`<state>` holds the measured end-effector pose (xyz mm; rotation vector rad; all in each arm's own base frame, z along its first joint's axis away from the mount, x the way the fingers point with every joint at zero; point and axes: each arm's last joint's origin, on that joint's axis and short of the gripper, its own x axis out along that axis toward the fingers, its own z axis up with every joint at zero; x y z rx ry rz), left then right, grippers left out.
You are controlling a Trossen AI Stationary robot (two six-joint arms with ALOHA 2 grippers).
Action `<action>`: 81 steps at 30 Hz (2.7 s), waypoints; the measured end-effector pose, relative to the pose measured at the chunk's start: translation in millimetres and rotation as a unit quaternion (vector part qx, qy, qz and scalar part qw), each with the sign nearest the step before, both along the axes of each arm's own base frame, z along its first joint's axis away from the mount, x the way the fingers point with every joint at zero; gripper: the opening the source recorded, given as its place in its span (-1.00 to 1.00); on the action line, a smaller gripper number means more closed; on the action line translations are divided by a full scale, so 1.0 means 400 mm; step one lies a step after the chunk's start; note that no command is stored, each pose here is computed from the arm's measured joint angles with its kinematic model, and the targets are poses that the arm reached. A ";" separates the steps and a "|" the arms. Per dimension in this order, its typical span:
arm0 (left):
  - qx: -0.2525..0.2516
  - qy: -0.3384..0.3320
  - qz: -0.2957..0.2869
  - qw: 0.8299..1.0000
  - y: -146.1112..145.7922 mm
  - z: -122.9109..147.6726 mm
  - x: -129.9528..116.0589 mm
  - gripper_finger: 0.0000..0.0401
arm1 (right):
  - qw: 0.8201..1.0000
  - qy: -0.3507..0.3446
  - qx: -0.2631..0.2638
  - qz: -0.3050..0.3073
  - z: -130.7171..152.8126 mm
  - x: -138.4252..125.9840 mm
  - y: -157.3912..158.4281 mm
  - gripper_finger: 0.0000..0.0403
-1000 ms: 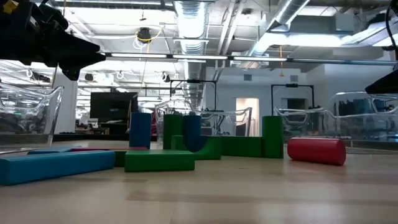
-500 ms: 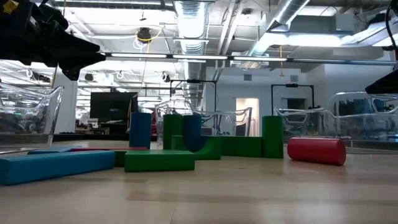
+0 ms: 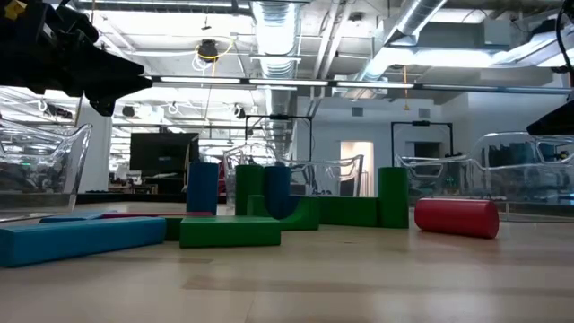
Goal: Sort blocks by size
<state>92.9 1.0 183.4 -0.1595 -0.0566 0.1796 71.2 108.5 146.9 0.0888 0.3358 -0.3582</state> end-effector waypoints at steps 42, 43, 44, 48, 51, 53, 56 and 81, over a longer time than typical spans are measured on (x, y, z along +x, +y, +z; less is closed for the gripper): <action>0.000 0.000 0.000 1.000 0.000 0.000 0.000 -0.28 | 0.999 0.015 -0.040 0.013 0.000 -0.001 -0.002 0.15; 0.000 0.000 0.000 1.000 0.000 0.000 0.000 -0.28 | 0.998 0.023 -0.062 0.022 0.000 -0.001 -0.002 0.15; 0.000 0.000 0.000 1.000 0.000 0.000 0.000 -0.28 | 0.996 0.031 -0.081 0.029 0.000 -0.001 -0.002 0.15; 0.000 0.000 0.000 1.000 0.000 0.000 0.000 -0.28 | 0.992 0.042 -0.113 0.041 0.000 -0.001 -0.002 0.15; 0.000 0.000 0.000 1.000 0.000 0.000 0.000 -0.28 | 0.992 0.041 -0.111 0.042 0.000 -0.001 -0.001 0.15; 0.000 0.000 0.000 1.000 0.000 0.000 0.000 -0.28 | 0.992 0.042 -0.114 0.043 0.000 -0.001 -0.001 0.15; 0.000 0.000 0.000 1.000 0.000 0.000 0.000 -0.28 | 0.990 0.046 -0.123 0.047 0.000 0.000 0.000 0.15; 0.000 0.000 0.000 1.000 0.000 0.000 0.000 -0.28 | 0.994 -0.076 0.073 -0.015 0.026 0.063 0.055 0.15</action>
